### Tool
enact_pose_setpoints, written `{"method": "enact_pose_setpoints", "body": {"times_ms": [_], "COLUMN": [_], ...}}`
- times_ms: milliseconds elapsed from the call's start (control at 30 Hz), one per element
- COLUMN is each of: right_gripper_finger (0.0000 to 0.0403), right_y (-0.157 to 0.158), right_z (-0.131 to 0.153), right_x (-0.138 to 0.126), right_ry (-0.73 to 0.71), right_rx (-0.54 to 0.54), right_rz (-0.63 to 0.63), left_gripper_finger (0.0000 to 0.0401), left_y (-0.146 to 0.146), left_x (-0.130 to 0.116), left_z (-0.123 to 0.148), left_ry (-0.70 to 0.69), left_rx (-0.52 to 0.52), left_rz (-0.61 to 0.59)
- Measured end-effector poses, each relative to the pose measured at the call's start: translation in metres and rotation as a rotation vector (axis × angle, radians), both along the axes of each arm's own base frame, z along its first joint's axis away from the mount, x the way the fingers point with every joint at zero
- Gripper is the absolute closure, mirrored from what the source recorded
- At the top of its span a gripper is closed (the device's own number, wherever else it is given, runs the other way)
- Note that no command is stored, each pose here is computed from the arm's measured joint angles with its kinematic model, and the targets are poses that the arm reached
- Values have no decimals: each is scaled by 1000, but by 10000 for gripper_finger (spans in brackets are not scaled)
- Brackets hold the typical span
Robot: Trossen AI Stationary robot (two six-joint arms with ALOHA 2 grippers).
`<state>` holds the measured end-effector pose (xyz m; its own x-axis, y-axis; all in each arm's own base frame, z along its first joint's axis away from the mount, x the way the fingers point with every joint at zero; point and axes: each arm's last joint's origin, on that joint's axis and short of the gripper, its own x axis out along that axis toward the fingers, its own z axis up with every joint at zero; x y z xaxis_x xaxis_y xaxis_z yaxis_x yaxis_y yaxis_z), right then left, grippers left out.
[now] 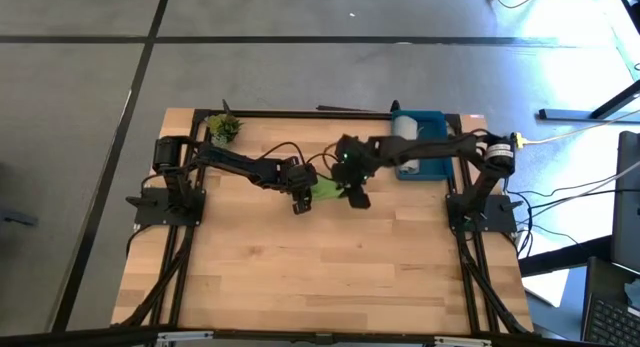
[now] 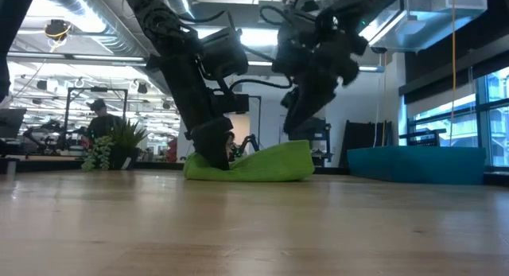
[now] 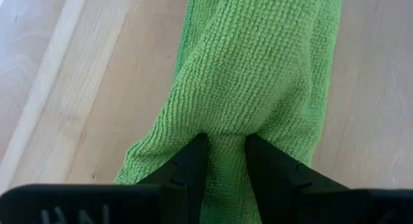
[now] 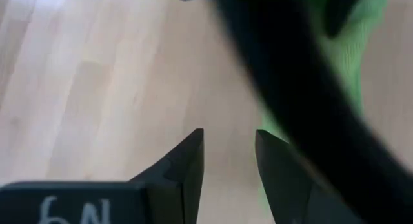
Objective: Roll microfiber towels into tight, uniform cylinder then place into a basket
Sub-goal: Roll the green towel
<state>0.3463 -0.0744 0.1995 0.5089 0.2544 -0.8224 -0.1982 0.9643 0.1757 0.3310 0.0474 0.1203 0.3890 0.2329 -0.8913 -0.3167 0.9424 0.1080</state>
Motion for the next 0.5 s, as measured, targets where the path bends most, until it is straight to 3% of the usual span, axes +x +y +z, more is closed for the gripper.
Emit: {"method": "enact_pose_setpoints", "body": {"times_ms": [233, 500], "right_gripper_finger": [263, 263], "right_y": [4, -10], "right_z": [-26, -55], "right_x": [2, -13], "right_ry": [-196, -266], "right_rx": [-198, -234], "right_rz": [67, 23], "left_gripper_finger": [296, 296], "left_y": [0, 0], "left_x": [0, 0], "left_z": [0, 0], "left_ry": [0, -1], "left_rx": [-9, -12], "left_rz": [-5, -5]}}
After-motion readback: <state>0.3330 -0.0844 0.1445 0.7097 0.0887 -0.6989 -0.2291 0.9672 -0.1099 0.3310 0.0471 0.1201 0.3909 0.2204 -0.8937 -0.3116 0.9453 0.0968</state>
